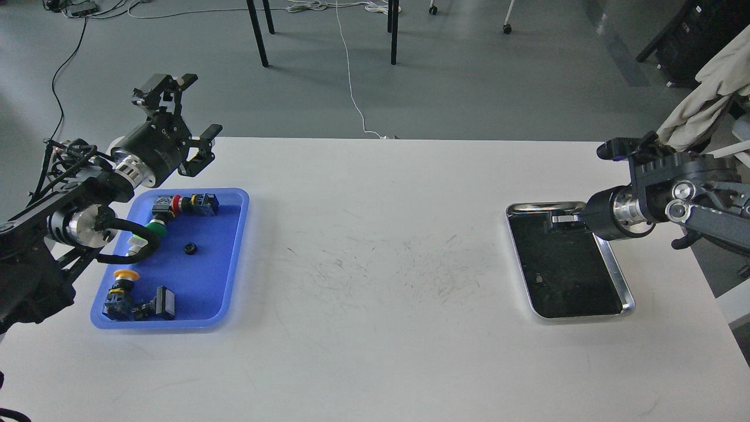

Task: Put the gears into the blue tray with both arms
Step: 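Carry the gear to the table centre and open the right gripper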

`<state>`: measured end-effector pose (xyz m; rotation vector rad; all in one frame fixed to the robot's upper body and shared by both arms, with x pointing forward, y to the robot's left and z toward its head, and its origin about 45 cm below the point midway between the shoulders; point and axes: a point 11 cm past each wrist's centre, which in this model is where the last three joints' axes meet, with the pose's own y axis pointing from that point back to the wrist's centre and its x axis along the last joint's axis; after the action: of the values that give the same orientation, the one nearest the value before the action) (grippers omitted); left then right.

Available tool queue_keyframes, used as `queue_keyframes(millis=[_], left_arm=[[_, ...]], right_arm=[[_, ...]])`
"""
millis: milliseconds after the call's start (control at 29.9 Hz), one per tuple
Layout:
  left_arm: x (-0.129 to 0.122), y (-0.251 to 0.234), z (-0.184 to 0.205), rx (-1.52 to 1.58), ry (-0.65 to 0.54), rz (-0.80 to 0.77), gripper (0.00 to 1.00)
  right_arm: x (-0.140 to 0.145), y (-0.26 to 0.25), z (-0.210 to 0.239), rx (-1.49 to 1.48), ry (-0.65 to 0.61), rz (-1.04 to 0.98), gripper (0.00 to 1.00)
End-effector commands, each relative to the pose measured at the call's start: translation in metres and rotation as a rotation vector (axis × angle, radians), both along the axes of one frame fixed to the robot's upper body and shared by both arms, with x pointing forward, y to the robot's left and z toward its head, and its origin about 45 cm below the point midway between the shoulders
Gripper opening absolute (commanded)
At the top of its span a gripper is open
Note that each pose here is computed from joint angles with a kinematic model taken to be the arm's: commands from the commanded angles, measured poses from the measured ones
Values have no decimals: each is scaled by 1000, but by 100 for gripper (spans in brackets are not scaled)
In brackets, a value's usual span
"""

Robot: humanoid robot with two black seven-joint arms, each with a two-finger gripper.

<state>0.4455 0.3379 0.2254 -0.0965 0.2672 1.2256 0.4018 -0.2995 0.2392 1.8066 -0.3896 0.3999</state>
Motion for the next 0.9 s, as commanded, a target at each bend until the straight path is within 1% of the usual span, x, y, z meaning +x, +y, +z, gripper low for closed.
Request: queue_keyframes(millis=[0, 134, 167, 234, 301, 434, 535, 735, 869], left_arm=[[1, -1, 2, 0, -4, -2, 98], [2, 0, 3, 1, -6, -2, 98], [2, -1, 3, 2, -4, -2, 98], [2, -1, 4, 1, -7, -2, 98], [3, 0, 6, 1, -10, 0, 98], [3, 0, 6, 0, -11, 0, 98], [2, 1, 5, 2, -8, 1, 98], [2, 9, 8, 14, -11, 12, 98], [2, 11, 10, 15, -15, 15, 98]], right_arm=[[16, 42, 40, 126, -35, 16, 2], [20, 95, 47, 283, 19, 20, 2], [23, 104, 48, 314, 16, 10, 2], [25, 137, 44, 364, 22, 26, 2], [23, 174, 31, 398, 48, 52, 2], [19, 226, 3, 420, 89, 75, 2], [3, 273, -21, 434, 134, 115, 2], [14, 253, -41, 418, 134, 31, 2], [6, 255, -50, 425, 163, 33, 2]])
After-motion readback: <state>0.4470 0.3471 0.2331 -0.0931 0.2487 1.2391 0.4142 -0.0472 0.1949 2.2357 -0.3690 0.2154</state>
